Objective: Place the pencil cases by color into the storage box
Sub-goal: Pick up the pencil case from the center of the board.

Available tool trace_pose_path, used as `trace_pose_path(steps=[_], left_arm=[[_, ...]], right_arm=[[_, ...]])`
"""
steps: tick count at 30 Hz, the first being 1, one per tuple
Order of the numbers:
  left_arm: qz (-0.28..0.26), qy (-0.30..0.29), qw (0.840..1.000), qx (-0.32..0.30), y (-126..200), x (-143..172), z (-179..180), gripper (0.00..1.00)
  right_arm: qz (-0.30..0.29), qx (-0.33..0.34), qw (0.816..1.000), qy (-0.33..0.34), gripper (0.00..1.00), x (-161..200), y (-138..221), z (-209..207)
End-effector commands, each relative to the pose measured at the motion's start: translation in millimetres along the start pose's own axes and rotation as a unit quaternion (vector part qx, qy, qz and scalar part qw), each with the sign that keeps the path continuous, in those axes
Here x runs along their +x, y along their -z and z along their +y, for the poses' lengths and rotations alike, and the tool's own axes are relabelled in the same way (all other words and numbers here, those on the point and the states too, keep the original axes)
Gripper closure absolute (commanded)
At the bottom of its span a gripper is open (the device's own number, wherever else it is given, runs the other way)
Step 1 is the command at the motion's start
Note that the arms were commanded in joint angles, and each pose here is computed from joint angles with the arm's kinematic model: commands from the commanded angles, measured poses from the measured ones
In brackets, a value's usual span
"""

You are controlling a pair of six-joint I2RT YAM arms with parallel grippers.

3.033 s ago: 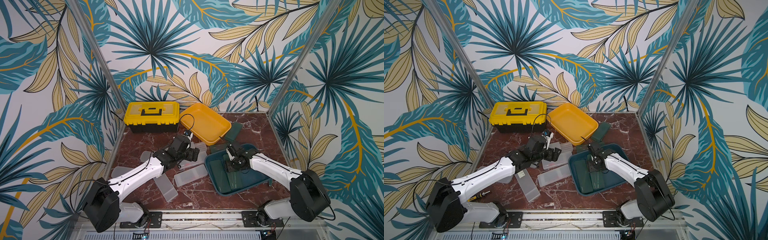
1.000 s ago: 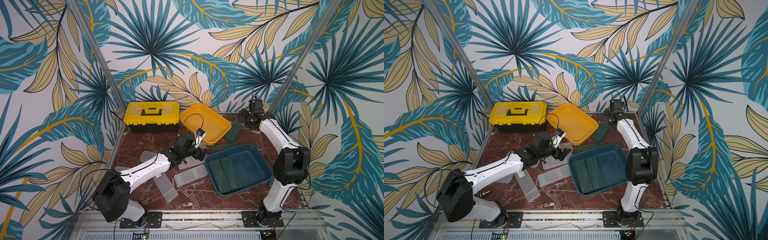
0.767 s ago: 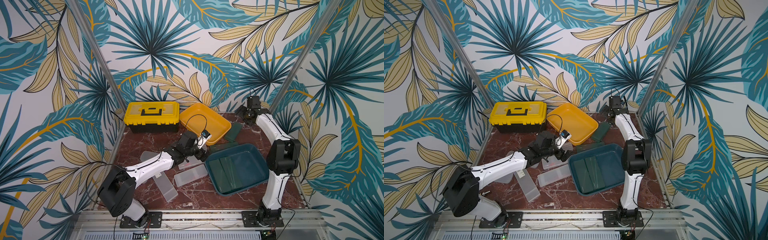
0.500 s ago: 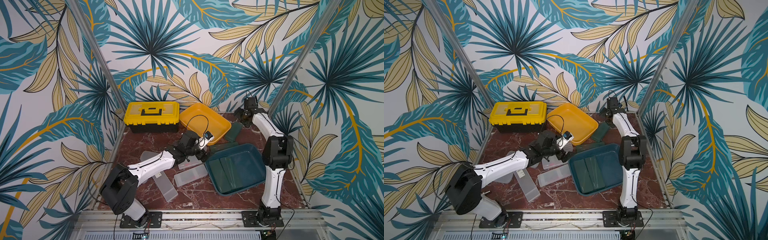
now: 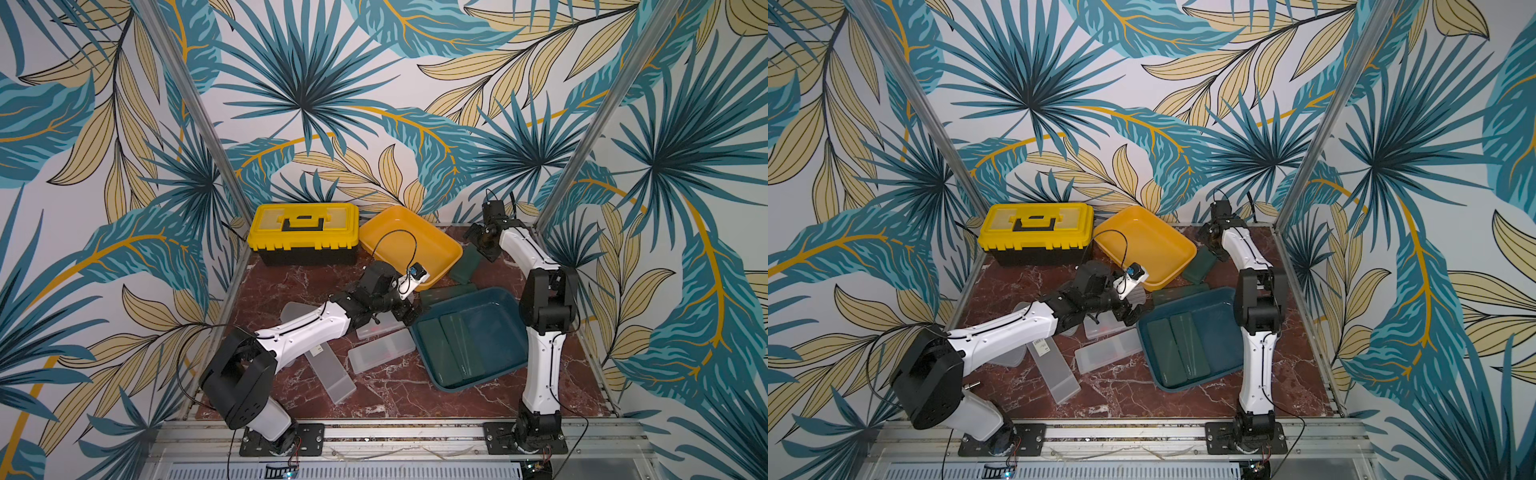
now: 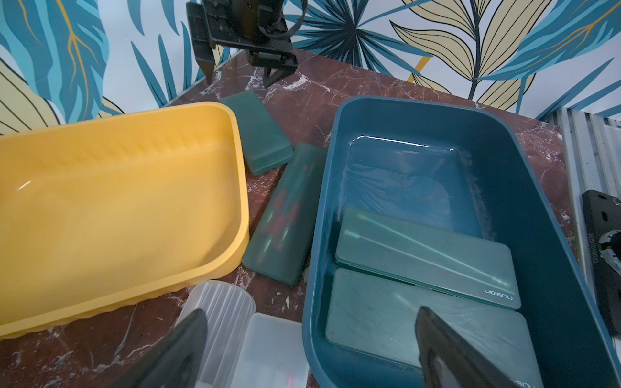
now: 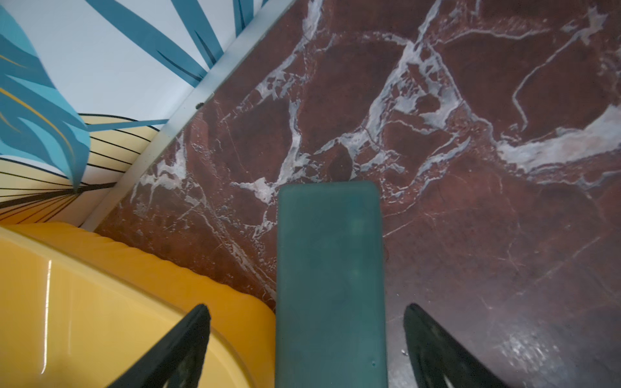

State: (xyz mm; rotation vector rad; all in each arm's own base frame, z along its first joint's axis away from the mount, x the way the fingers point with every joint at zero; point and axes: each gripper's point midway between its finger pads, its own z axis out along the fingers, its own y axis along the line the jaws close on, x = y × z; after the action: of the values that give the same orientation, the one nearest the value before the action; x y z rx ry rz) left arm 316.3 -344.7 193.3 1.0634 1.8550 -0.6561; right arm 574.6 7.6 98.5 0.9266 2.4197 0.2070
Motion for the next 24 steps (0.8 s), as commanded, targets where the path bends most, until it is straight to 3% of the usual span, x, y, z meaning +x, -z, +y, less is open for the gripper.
trace_pose_path(steps=[1, 24], left_arm=[[-0.028, -0.001, 1.000, 0.003, 9, -19, -4, 0.03], [-0.037, -0.004, 0.999, 0.009, 18, -22, -9, 0.03]], right_arm=[[0.015, 0.019, 1.000, 0.010, 0.09, 8, -8, -9], [0.047, 0.040, 0.998, 0.027, 0.09, 22, -45, -18]])
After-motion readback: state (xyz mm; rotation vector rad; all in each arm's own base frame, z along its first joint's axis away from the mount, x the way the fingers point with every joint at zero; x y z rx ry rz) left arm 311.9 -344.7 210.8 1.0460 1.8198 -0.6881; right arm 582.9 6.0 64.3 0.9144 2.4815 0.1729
